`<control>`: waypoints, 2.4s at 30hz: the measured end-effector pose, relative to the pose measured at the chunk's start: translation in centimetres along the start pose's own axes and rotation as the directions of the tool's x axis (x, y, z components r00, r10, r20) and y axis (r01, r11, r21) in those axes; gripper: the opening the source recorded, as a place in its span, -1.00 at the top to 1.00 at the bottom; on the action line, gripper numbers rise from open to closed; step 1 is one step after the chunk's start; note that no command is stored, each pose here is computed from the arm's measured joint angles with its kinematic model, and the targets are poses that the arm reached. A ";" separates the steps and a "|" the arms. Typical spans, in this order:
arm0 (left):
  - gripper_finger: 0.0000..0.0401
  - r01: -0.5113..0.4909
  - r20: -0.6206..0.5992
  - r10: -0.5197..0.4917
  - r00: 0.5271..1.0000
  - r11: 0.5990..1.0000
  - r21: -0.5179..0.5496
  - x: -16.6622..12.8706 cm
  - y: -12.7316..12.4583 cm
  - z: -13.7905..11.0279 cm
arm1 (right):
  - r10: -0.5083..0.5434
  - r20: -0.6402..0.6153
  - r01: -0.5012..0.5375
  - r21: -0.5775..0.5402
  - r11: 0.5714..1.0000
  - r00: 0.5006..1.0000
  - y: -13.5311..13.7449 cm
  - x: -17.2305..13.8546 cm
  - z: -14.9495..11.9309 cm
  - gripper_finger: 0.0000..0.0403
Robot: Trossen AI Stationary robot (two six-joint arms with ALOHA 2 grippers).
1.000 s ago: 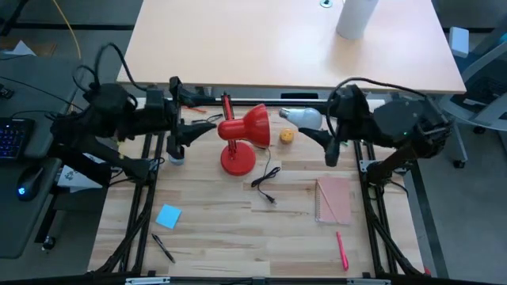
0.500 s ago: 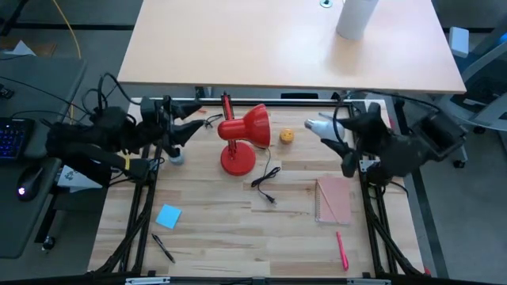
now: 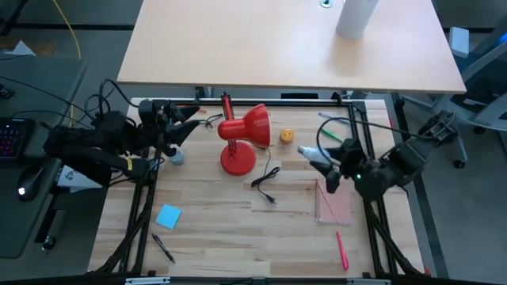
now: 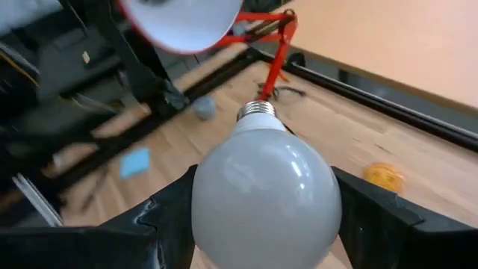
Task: Screw lightbulb
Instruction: Insert the lightbulb into the lamp
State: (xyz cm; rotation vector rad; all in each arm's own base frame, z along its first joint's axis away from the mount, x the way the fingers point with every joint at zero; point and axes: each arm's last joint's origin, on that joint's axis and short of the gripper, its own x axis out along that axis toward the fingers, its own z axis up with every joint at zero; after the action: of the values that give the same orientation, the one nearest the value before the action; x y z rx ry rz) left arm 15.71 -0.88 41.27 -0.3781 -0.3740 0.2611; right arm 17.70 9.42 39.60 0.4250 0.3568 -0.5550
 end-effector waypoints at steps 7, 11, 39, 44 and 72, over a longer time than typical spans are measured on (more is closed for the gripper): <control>-0.42 0.078 -0.054 -0.082 0.995 0.994 -0.072 1.4 1.0 -0.6 | 0.241 0.141 -0.250 0.047 0.967 0.960 -5.1 1.1 1.2 -0.26; -0.42 0.120 -0.097 -0.138 0.986 0.978 -0.173 3.2 1.6 -1.8 | 0.341 0.225 -0.355 0.022 0.935 0.913 -8.6 2.1 1.5 -0.26; 0.12 -0.424 0.106 0.444 0.890 0.889 -0.172 6.0 2.2 -1.4 | 0.795 0.152 -0.775 -0.178 0.606 0.587 -15.8 9.2 4.3 -0.26; 0.83 -0.413 0.030 0.416 0.909 0.908 -0.067 6.6 1.4 -0.5 | 0.789 0.161 -0.768 -0.179 0.615 0.594 -16.1 9.4 4.4 -0.26; 1.00 -0.574 -0.145 0.557 0.817 0.811 -0.116 0.4 -3.9 -1.4 | 0.828 0.108 -0.820 -0.118 0.561 0.551 -12.4 12.9 4.1 -0.26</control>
State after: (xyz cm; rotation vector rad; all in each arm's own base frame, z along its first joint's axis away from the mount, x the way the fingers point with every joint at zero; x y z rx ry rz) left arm 17.32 -4.65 41.73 -0.6546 -0.1671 0.8020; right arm 21.71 -7.60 33.90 0.4434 -0.0134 0.3719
